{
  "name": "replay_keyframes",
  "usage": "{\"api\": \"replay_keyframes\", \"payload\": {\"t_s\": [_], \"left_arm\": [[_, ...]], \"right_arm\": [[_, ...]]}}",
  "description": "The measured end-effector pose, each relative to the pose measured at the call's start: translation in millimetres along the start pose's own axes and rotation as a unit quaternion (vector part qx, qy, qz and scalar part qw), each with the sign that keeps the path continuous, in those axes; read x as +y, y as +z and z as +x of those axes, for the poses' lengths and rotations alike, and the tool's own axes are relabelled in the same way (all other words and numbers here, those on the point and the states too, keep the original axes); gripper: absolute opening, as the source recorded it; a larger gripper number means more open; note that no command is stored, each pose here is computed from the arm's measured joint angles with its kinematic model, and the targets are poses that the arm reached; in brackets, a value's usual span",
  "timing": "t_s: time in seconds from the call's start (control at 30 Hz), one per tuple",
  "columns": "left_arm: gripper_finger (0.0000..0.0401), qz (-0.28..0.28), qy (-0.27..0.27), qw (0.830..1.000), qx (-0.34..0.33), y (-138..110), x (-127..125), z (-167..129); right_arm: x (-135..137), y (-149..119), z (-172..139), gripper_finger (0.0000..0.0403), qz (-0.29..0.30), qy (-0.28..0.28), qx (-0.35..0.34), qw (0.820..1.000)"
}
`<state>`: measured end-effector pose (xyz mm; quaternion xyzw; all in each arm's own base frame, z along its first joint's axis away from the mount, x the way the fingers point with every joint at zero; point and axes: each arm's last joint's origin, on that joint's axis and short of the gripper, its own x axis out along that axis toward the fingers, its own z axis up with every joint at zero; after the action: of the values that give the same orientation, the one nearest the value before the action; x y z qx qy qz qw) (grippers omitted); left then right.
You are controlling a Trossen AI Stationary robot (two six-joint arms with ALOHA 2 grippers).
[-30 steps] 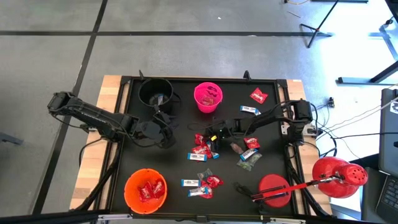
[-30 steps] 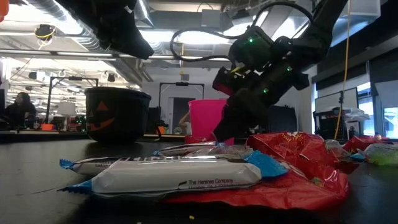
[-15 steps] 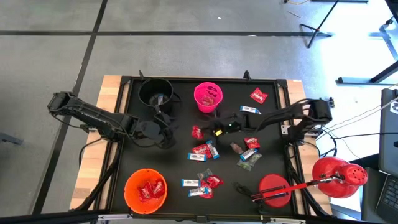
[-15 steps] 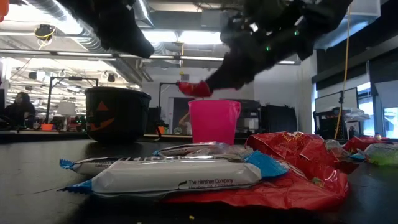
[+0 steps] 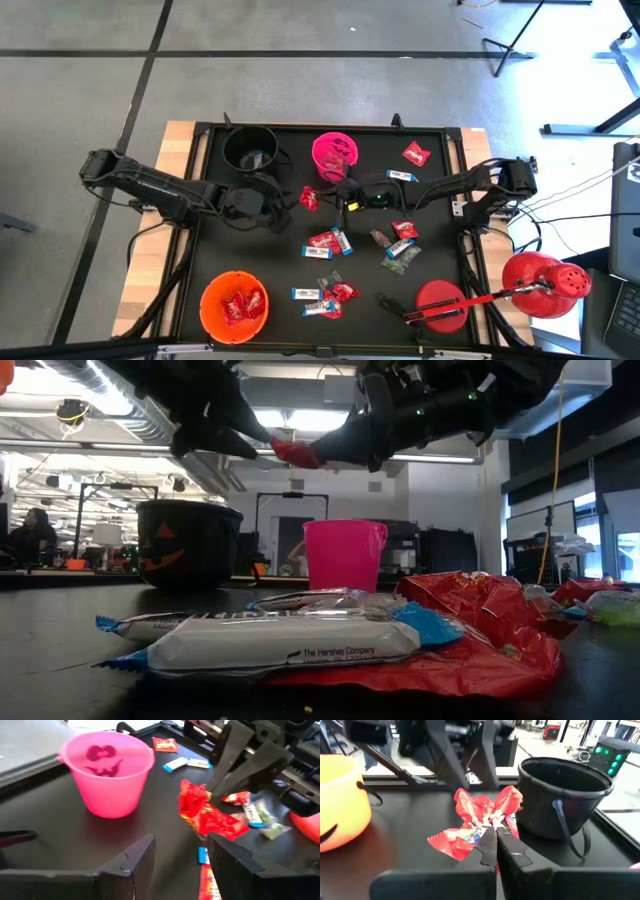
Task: Organize candy in baskets
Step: Put the red candy into the orange bucket
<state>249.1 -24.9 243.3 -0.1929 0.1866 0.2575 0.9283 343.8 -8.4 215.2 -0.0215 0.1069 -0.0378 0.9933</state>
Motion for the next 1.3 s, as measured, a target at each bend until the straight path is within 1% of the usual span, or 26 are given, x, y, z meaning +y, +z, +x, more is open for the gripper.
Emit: {"api": "replay_keyframes", "payload": {"t_s": [0.17,0.23,0.4,0.63,0.77,1.1,1.2,1.3], "left_arm": [[0.0169,-0.004,-0.029,1.000,0.011,-3,-3,15],[0.0169,-0.006,-0.048,0.999,0.014,-2,-5,18],[0.0169,0.012,-0.073,0.997,0.027,-2,-6,20],[0.0169,-0.006,-0.067,0.997,0.024,2,-1,23],[0.0169,-0.002,-0.077,0.997,0.030,3,1,24],[0.0167,0.012,-0.064,0.997,0.046,-6,1,35],[0.0151,0.019,-0.058,0.997,0.052,-9,1,38],[0.0107,0.033,-0.053,0.997,0.051,-10,1,39]], "right_arm": [[0,0,0,0.0000,-0.001,0.000,0.002,1.000],[0,-1,0,0.0000,-0.007,0.000,0.004,1.000],[0,-4,0,0.0000,-0.011,0.001,0.019,1.000],[0,-4,0,0.0000,-0.012,0.001,0.022,1.000],[0,-3,0,0.0000,-0.012,0.001,0.017,1.000],[0,1,0,0.0000,-0.011,0.001,-0.002,1.000],[0,1,0,0.0000,-0.011,0.004,-0.002,1.000],[1,0,0,0.0000,-0.011,0.007,-0.001,1.000]]}}
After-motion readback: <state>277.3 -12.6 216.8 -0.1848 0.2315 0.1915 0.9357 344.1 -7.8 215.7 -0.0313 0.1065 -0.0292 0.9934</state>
